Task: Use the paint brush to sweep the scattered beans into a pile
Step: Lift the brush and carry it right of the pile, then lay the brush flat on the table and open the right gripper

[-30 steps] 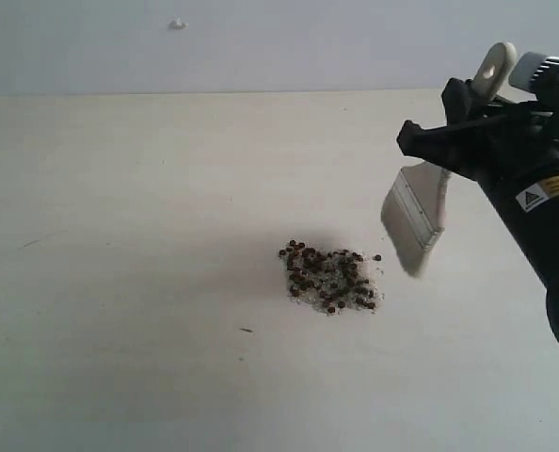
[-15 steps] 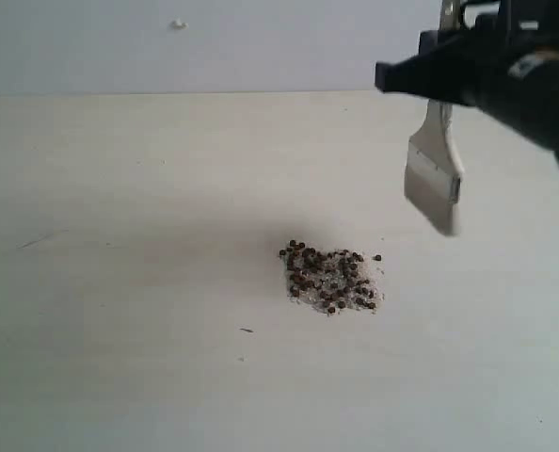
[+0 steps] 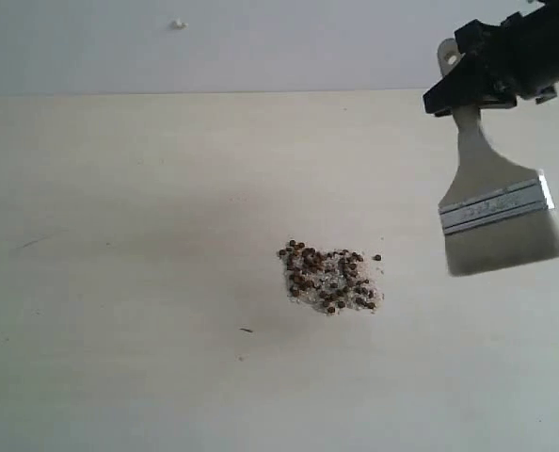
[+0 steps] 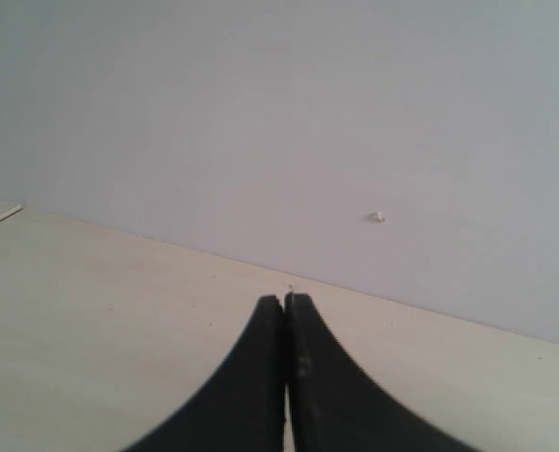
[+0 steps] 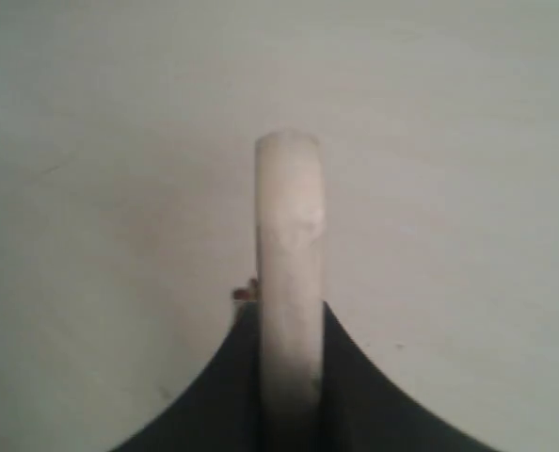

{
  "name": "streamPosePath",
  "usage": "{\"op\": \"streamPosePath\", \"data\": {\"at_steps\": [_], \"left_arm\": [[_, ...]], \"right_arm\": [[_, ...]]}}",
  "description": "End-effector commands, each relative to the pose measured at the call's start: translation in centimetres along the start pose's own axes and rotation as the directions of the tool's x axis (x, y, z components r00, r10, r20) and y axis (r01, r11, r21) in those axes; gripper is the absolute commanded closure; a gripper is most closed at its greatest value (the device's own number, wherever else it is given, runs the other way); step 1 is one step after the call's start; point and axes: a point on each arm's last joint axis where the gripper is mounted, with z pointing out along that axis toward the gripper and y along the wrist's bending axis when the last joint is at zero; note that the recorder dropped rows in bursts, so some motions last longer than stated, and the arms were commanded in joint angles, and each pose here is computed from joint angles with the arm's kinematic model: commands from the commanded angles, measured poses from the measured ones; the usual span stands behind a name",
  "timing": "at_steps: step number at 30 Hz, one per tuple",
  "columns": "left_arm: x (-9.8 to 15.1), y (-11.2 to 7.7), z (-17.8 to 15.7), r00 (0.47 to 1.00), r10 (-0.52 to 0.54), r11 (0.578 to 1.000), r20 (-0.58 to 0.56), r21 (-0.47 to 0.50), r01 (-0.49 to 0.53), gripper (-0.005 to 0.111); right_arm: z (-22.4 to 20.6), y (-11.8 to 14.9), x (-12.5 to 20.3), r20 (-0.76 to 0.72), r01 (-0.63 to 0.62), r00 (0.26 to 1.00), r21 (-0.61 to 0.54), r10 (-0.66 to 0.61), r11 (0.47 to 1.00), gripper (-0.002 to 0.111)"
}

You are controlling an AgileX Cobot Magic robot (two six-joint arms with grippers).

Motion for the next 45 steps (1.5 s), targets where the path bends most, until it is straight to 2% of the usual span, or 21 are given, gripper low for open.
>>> {"op": "streamPosePath", "data": {"at_steps": [1,7,15,21,27,31,35,40,43,44,45], "left_arm": [[0.1,0.1,0.0,1.000,-0.002,1.000,0.001,-0.004,0.002,0.107],[0.1,0.1,0.0,1.000,-0.002,1.000,0.001,-0.004,0.002,0.107],[0.1,0.1,0.0,1.000,-0.002,1.000,0.001,-0.004,0.002,0.107],[0.1,0.1,0.0,1.000,-0.002,1.000,0.001,-0.004,0.002,0.107],[0.1,0.1,0.0,1.000,-0.002,1.000,0.001,-0.004,0.002,0.107],[0.1,0.1,0.0,1.000,-0.002,1.000,0.001,-0.004,0.002,0.107],[0.1,0.1,0.0,1.000,-0.002,1.000,0.001,-0.004,0.002,0.107],[0.1,0.1,0.0,1.000,-0.002,1.000,0.001,-0.004,0.002,0.107],[0.1,0.1,0.0,1.000,-0.002,1.000,0.001,-0.004,0.002,0.107],[0.1,0.1,0.0,1.000,-0.002,1.000,0.001,-0.004,0.002,0.107],[0.1,0.1,0.0,1.000,-0.002,1.000,0.001,-0.004,0.002,0.107]], "right_arm": [[3.0,-2.2,0.8,-0.059,-0.067,0.997,-0.182,0.057,0.981,0.108],[6.2,-6.0,2.0,-0.067,-0.156,0.986,-0.079,0.151,0.984,0.108],[8.1,-8.0,2.9,-0.085,-0.177,0.981,-0.044,0.173,0.983,0.108],[8.2,-8.4,2.7,-0.056,-0.171,0.984,-0.003,0.171,0.985,0.107],[8.2,-9.1,2.4,-0.010,-0.163,0.986,0.061,0.164,0.985,0.088],[8.1,-9.9,2.0,0.049,-0.161,0.987,0.144,0.155,0.976,0.074],[7.8,-10.6,1.5,0.111,-0.170,0.983,0.223,0.149,0.960,0.067],[6.2,-9.8,0.4,0.192,-0.219,0.966,0.251,0.173,0.943,0.073],[4.1,-8.0,-0.4,0.223,-0.205,0.964,0.269,0.146,0.941,0.096],[3.2,-7.3,-0.4,0.232,-0.187,0.965,0.281,0.122,0.941,0.107],[2.3,-6.5,-0.2,0.258,-0.183,0.960,0.295,0.107,0.938,0.108]]}}
